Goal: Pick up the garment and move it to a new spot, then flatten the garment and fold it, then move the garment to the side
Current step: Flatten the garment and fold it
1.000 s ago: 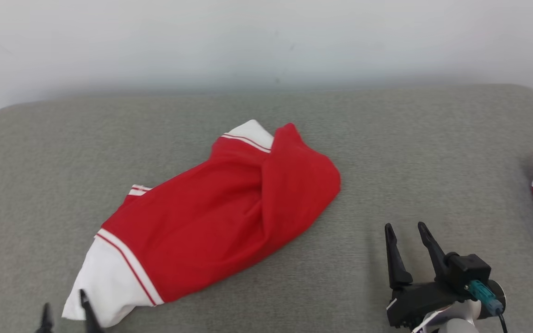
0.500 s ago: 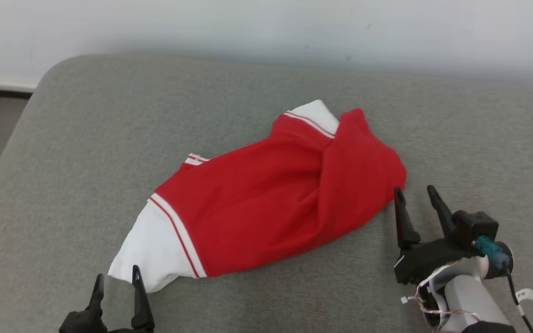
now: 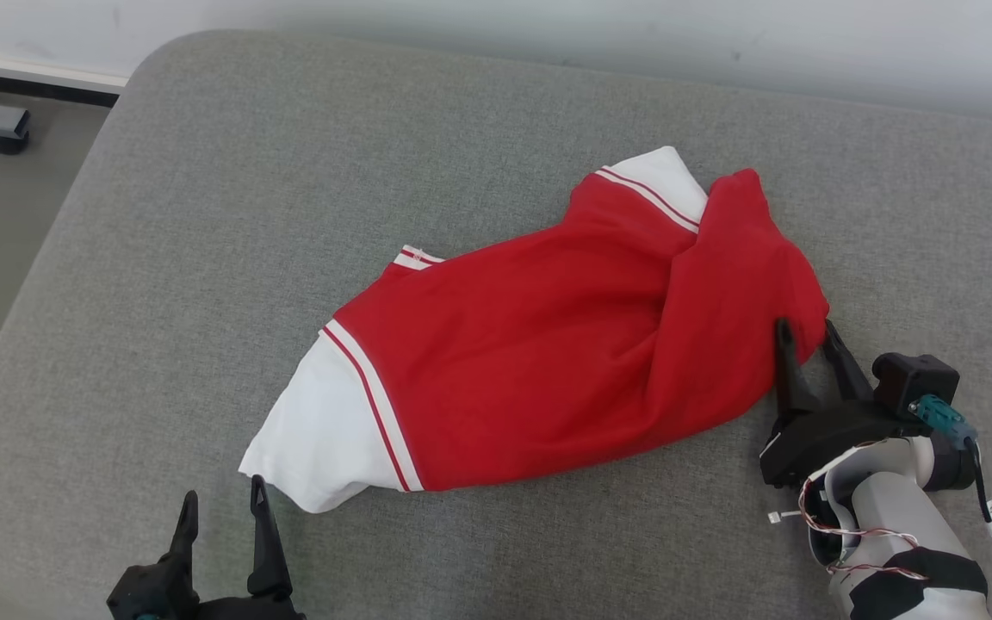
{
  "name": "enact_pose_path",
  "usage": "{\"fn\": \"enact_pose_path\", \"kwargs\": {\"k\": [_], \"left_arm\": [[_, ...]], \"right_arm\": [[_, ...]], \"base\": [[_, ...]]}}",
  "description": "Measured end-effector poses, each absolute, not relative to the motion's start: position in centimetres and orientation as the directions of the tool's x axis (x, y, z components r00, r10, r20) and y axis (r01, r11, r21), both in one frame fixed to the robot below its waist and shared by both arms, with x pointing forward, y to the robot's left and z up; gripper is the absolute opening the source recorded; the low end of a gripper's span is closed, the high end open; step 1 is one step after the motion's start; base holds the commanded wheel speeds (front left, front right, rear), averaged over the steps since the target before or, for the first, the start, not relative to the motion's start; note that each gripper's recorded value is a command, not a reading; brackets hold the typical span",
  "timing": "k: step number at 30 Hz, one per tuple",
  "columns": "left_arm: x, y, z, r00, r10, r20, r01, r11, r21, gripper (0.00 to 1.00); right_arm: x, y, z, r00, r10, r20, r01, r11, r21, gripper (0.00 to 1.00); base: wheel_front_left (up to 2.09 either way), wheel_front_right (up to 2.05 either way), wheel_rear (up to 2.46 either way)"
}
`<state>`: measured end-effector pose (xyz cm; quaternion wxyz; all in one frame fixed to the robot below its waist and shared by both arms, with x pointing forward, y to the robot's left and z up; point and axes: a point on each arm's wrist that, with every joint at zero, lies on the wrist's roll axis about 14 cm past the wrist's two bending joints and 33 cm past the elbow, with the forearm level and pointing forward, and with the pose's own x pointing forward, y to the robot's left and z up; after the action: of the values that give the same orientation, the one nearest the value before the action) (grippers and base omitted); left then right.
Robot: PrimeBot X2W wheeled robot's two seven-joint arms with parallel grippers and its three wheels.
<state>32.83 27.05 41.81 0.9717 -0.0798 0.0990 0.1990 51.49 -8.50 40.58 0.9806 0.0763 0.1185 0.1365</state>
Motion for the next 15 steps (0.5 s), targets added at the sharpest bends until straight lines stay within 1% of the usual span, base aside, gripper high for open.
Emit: {"fn": "enact_pose_path", "kwargs": {"k": [1, 2, 3, 6, 8, 15], "left_arm": [[32.8, 27.1, 41.8, 0.9, 0.373, -0.224, -0.404, 0.907, -0.115, 1.0], [32.8, 27.2, 41.8, 0.9, 0.374, -0.225, -0.406, 0.907, -0.114, 1.0], [32.8, 27.2, 41.8, 0.9, 0.374, -0.225, -0.405, 0.907, -0.113, 1.0], [33.1, 27.1, 41.9, 0.903, 0.37, -0.22, -0.4, 0.91, -0.112, 1.0], [33.2, 27.0, 42.0, 0.905, 0.367, -0.214, -0.396, 0.912, -0.109, 1.0], [34.6, 26.4, 43.5, 0.93, 0.33, -0.16, -0.348, 0.932, -0.103, 1.0]], "right_arm": [[51.6, -8.4, 40.5, 0.934, 0.288, -0.211, -0.253, 0.95, 0.181, 0.48], [51.7, -8.3, 40.5, 0.933, 0.29, -0.211, -0.254, 0.95, 0.182, 0.4], [51.7, -8.3, 40.5, 0.933, 0.29, -0.211, -0.255, 0.95, 0.182, 0.26], [51.9, -8.5, 40.9, 0.938, 0.286, -0.198, -0.25, 0.95, 0.186, 0.0], [51.9, -8.7, 41.2, 0.94, 0.283, -0.189, -0.248, 0.951, 0.187, 0.0], [51.7, -10.2, 44.4, 0.967, 0.237, -0.093, -0.212, 0.952, 0.222, 0.0]], "base": [[0.0, 0.0, 0.0], [0.0, 0.0, 0.0], [0.0, 0.0, 0.0], [0.0, 0.0, 0.0], [0.0, 0.0, 0.0], [0.0, 0.0, 0.0]]}}
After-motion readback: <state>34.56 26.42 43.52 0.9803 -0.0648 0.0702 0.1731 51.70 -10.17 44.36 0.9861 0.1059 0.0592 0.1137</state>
